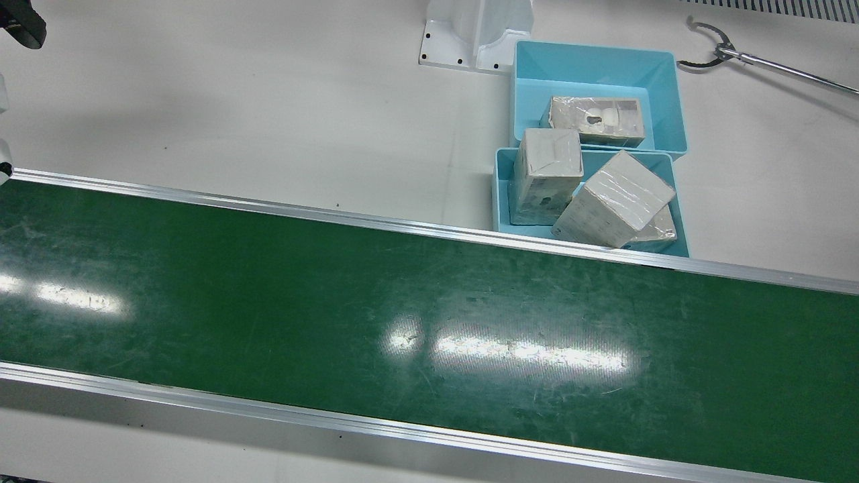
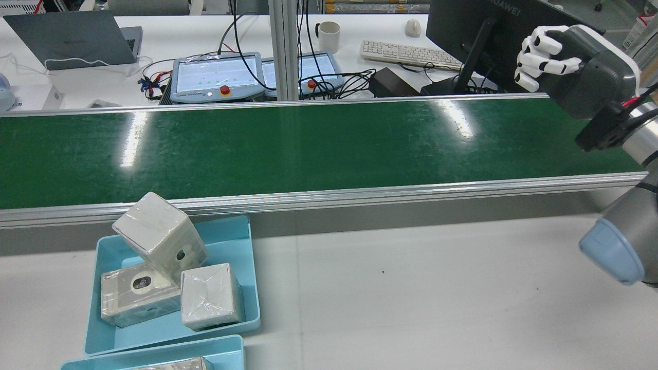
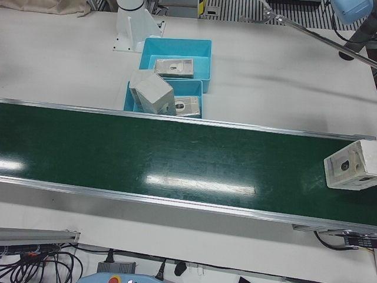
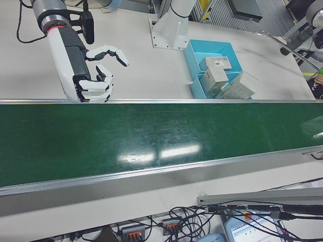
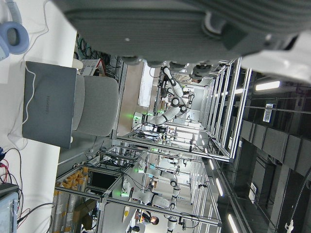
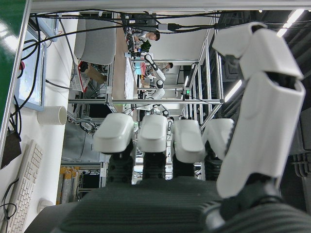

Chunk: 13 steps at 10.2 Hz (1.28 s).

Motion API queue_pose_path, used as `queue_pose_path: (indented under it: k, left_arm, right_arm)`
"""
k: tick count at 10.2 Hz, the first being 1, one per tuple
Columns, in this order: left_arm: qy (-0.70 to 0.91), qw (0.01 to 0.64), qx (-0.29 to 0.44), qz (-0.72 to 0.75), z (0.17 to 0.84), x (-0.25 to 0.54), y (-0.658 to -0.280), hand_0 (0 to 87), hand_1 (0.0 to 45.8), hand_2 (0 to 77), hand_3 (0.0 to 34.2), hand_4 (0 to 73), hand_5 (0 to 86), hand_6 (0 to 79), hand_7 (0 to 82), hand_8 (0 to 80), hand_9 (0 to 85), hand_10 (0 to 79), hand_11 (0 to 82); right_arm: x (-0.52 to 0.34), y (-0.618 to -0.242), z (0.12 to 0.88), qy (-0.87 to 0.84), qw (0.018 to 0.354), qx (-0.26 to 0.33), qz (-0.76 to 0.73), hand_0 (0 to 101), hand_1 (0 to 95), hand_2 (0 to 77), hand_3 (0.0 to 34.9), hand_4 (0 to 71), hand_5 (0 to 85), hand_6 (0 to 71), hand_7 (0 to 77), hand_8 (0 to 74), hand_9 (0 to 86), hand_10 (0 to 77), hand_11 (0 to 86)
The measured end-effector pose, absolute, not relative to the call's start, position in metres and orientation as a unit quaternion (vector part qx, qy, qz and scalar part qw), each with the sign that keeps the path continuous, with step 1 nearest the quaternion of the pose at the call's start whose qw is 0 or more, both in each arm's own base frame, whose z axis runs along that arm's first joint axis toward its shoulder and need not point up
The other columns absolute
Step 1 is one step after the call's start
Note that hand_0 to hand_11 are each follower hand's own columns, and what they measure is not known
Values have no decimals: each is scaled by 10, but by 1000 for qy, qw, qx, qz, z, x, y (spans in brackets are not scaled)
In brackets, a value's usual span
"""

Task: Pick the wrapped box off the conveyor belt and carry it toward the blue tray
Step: 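Raise the right hand above the conveyor belt, fingers open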

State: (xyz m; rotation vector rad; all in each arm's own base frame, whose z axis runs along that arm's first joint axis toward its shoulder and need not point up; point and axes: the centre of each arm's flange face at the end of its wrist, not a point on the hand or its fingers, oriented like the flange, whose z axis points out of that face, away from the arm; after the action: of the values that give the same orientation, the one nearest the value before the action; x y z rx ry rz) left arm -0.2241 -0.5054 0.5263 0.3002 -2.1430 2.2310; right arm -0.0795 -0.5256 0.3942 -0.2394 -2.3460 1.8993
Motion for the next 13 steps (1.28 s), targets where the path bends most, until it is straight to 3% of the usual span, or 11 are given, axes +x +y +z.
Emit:
queue_pose_path:
  k: [2, 3, 5, 9, 10, 13]
  left_arm:
    - [-689, 17, 97, 718, 526, -224, -505, 0, 0, 5, 0, 0, 5, 0, 5, 5, 0, 5, 0]
    - [-689, 17, 97, 718, 526, -224, -505, 0, 0, 11, 0, 0, 5, 0, 5, 5, 0, 5, 0]
    - [-689, 17, 97, 718, 526, -224, -505, 0, 0, 11, 0, 0, 5, 0, 5, 5, 0, 5, 0]
    - [-689, 17, 97, 718, 526, -224, -505, 0, 0, 11, 0, 0, 11, 0, 5, 5, 0, 5, 0]
    - [-689, 17, 97, 718, 526, -224, -505, 0, 0, 11, 0, 0, 11, 0, 5, 5, 0, 5, 5]
    - [-689, 17, 97, 718, 526, -224, -505, 0, 0, 5, 0, 0, 11, 0, 5, 5, 0, 5, 0]
  right_arm:
    - [-86, -529, 391, -776, 58, -81, 622, 467, 22, 436, 4, 698, 698, 627, 704, 698, 698, 698, 704]
    - [-90, -533, 386, -779, 57, -82, 619, 468, 22, 371, 4, 660, 698, 627, 704, 698, 698, 698, 704]
    - [-105, -541, 376, -783, 60, -89, 612, 473, 54, 355, 4, 660, 698, 627, 704, 698, 698, 698, 704]
    - [-135, -567, 370, -781, 66, -100, 613, 476, 22, 349, 2, 671, 698, 627, 704, 698, 698, 698, 704]
    - [-139, -571, 370, -780, 67, -102, 614, 476, 60, 322, 2, 671, 698, 627, 704, 698, 698, 698, 704]
    - [-150, -574, 369, -780, 71, -106, 613, 475, 54, 333, 3, 671, 698, 627, 704, 698, 698, 698, 704]
